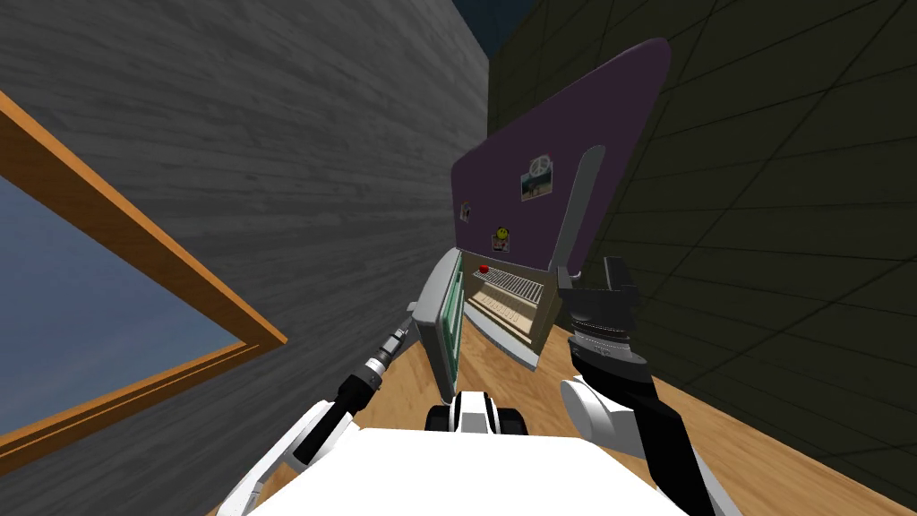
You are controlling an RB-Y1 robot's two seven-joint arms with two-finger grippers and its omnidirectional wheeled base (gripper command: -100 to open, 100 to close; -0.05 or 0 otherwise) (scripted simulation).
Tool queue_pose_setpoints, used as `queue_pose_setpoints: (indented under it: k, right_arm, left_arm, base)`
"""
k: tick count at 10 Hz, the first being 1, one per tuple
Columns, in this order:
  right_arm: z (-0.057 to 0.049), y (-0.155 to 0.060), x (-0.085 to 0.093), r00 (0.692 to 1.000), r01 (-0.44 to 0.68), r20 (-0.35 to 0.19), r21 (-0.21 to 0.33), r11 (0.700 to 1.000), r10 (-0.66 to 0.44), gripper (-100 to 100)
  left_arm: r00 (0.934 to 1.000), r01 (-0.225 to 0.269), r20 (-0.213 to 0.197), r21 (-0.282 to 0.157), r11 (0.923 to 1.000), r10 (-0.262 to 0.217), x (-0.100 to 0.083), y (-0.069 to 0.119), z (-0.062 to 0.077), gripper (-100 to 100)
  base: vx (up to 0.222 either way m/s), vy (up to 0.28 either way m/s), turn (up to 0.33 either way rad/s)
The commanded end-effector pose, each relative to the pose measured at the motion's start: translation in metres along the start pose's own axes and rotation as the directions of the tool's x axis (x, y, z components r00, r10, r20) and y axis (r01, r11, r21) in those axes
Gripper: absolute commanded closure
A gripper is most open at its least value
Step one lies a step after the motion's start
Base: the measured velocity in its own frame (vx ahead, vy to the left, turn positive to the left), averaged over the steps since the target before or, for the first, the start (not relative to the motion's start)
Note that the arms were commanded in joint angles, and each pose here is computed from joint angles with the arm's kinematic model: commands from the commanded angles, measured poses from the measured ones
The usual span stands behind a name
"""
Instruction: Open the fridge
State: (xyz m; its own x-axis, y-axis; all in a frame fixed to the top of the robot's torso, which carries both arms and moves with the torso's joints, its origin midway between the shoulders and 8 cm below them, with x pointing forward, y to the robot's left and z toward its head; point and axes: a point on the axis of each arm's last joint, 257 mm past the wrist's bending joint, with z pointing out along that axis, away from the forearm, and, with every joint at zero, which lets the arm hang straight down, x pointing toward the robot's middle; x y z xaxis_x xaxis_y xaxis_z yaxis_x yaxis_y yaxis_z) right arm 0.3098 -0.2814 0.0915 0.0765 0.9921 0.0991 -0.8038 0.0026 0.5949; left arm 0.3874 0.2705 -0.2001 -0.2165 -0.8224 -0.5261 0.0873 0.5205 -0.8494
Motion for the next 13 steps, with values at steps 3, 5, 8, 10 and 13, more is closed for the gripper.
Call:
queue_pose_setpoints:
  k: [3, 5, 8, 10, 13]
  right_arm:
    - [0.0, 0.0, 0.0, 1.0, 0.0, 0.0, 0.0, 1.0, 0.0, 0]
    - [0.0, 0.0, 0.0, 1.0, 0.0, 0.0, 0.0, 1.0, 0.0, 0]
    - [0.0, 0.0, 0.0, 1.0, 0.001, 0.0, 0.0, 1.0, -0.001, 0]
    - [0.0, 0.0, 0.0, 1.0, 0.0, 0.0, 0.0, 1.0, 0.0, 0]
    - [0.0, 0.0, 0.0, 1.0, 0.0, 0.0, 0.0, 1.0, 0.0, 0]
  left_arm:
    - [0.9999, 0.001, -0.015, 0.004, 1.0, -0.001, 0.004, -0.001, -0.001, 100]
    - [0.9995, 0.003, -0.032, 0.013, 0.9999, -0.003, 0.009, -0.003, -0.003, 100]
    - [0.9983, 0.007, -0.057, 0.027, 0.9996, -0.006, 0.017, -0.007, -0.005, 100]
    - [0.9972, 0.01, -0.074, 0.035, 0.9993, -0.008, 0.022, -0.01, -0.006, 100]
    - [0.996, 0.009, -0.089, 0.045, 0.9989, -0.005, 0.02, -0.028, -0.013, -100]
  base:
    - [0.003, 0.105, -0.047]
    - [0.019, 0.213, -0.047]
    - [0.03, 0.255, -0.067]
    - [0.039, 0.245, -0.061]
    - [0.048, 0.117, 0.039]
